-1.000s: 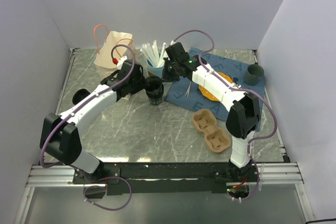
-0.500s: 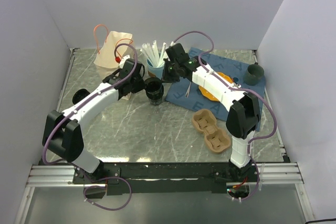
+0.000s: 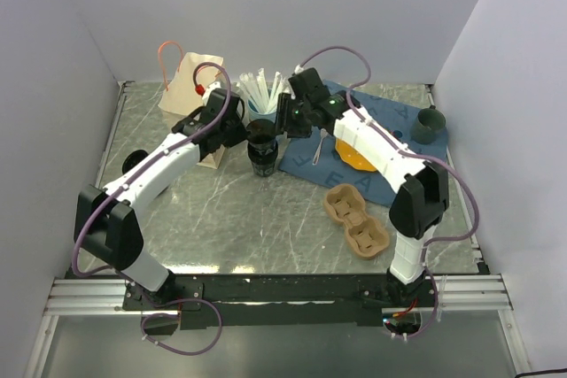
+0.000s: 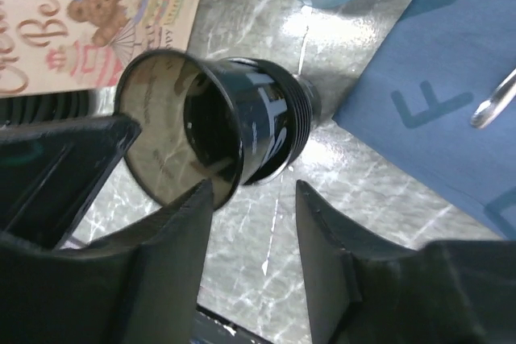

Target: Pack the takeout coffee

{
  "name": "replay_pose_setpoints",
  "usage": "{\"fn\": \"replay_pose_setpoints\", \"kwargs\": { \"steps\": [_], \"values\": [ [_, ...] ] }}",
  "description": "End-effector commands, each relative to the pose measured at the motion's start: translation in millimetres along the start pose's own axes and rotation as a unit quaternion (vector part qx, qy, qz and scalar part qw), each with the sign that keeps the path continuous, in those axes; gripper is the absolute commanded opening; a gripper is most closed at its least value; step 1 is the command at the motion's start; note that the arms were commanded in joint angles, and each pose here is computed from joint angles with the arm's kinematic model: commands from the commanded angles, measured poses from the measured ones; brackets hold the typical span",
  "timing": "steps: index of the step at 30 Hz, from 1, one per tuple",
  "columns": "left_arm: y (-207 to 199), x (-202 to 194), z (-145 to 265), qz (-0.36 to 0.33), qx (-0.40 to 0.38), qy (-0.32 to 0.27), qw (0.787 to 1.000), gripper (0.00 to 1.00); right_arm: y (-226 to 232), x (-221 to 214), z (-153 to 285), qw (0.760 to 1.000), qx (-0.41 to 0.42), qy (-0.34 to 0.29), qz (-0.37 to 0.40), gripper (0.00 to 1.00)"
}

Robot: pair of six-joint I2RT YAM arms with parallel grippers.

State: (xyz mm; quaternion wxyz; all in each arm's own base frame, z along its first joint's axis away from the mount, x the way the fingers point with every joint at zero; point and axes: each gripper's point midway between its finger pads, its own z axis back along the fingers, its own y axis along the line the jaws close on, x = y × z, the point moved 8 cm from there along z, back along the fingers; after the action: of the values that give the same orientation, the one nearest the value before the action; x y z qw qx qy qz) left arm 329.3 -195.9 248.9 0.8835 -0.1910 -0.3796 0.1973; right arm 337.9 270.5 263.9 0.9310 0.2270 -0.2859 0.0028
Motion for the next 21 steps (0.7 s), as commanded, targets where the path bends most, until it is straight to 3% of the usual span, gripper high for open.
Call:
{"fn": "replay_pose_setpoints", "kwargs": {
  "steps": [1,6,9,16,21],
  "values": [
    [-20.2,20.9,23.3,0.005,-0.046,-0.029,0.999,0.01,6.2,26.1,61.2,0.998,0.032,-0.059,0.006,0.60],
    [-27.4,32.4,45.9,0.000,-0.069,-0.042,0.997,0.01,3.2,30.7,102.8,0.995,0.058,-0.077,0.015,0.79],
    [-33.0,41.6,64.4,0.001,-0.086,-0.054,0.995,0.01,2.4,26.2,126.3,0.994,0.066,-0.079,0.031,1.00],
    [-27.0,38.1,118.7,-0.029,-0.132,-0.027,0.990,0.01,-10.7,-1.1,178.5,0.993,0.072,-0.084,0.046,1.00],
    [9.1,-5.7,136.8,-0.052,-0.114,0.023,0.992,0.01,-23.4,-36.7,196.8,0.992,0.104,-0.064,0.042,1.00]
  ]
}}
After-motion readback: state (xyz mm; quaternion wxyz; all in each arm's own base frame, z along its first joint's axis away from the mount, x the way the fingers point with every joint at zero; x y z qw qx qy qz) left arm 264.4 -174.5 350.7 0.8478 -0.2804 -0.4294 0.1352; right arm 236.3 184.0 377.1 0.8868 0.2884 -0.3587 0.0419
